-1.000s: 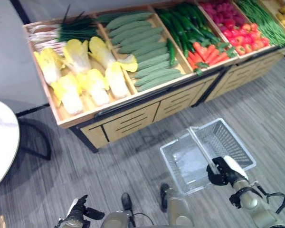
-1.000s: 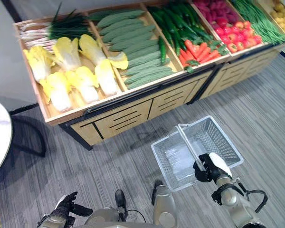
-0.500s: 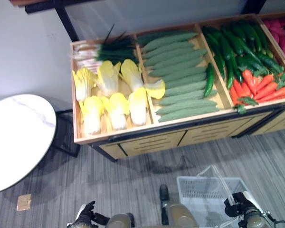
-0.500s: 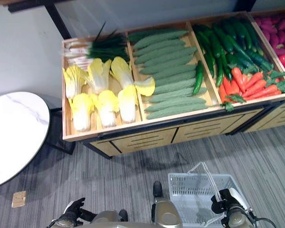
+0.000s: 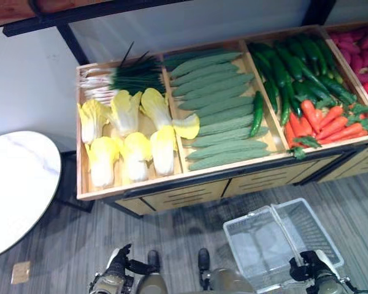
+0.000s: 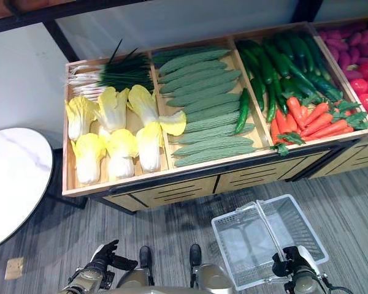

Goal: Get the vegetables into the basket

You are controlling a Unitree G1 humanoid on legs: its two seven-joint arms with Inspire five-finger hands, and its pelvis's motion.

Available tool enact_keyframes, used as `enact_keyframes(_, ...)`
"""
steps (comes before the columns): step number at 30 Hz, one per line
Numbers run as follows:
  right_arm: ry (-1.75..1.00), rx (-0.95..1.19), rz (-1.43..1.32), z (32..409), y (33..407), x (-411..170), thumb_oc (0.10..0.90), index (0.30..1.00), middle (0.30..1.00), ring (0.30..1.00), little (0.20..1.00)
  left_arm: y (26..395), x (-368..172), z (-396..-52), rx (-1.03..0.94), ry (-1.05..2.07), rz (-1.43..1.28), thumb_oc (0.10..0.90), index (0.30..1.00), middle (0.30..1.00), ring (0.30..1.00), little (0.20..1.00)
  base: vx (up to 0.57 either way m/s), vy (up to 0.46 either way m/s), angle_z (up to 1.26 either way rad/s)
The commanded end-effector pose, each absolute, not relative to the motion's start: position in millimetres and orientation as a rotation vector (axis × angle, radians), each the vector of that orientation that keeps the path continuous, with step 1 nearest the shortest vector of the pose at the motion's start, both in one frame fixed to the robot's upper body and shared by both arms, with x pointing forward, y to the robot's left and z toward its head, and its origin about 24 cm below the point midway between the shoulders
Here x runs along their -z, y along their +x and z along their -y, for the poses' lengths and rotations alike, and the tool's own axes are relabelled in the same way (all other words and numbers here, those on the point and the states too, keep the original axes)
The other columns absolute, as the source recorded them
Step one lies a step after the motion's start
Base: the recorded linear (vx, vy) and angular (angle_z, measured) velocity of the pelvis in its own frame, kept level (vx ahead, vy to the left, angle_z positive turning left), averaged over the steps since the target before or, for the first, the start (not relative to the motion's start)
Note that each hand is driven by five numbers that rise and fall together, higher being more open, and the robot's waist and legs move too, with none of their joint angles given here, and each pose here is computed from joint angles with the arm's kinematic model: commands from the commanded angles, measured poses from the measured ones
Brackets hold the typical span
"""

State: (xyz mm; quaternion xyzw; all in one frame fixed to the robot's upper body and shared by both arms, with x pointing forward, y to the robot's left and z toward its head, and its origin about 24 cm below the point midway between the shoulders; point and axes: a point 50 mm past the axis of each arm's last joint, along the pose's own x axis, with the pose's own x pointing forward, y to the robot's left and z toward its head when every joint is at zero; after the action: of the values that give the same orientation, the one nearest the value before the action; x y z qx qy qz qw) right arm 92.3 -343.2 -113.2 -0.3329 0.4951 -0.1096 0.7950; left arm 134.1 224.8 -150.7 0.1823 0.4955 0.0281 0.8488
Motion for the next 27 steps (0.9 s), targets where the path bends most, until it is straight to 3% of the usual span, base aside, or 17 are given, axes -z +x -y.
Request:
enact_keyframes(1,-0.723,0.348,-1.067,365,82,102,0.4,0.3,0.3,0.3,0.3,137,144,-246,-0.099,0.473,-1.022,0.9,1.0,1.0,1.0,1.0,0.01,0.134,-0.26)
enact_keyframes(17,-0.652,0.35,-1.139,340,68,123,0.4,0.3,0.3,0.3,0.3,131,130,-294,-0.413,0.474,-1.032,0.9,1.0,1.0,1.0,1.0,0.02,0.039,-0.1)
enact_keyframes(21,-0.652,0.355,-1.181,335,52,128,0.4,0.3,0.3,0.3,0.3,107,115,-336,-0.846,0.36,-1.018,0.9,1.0,1.0,1.0,1.0,0.04,-0.035,0.03)
enact_keyframes(25,-0.664,0.344,-1.184,331,48,130,0.4,0.3,0.3,0.3,0.3,90,103,-361,-1.07,0.346,-1.013,0.9,1.0,1.0,1.0,1.0,0.02,-0.017,0.04)
enact_keyframes(27,-0.67,0.331,-1.187,330,44,131,0.4,0.3,0.3,0.3,0.3,75,85,-388,-1.31,0.33,-0.968,0.9,1.0,1.0,1.0,1.0,0.01,-0.009,-0.03)
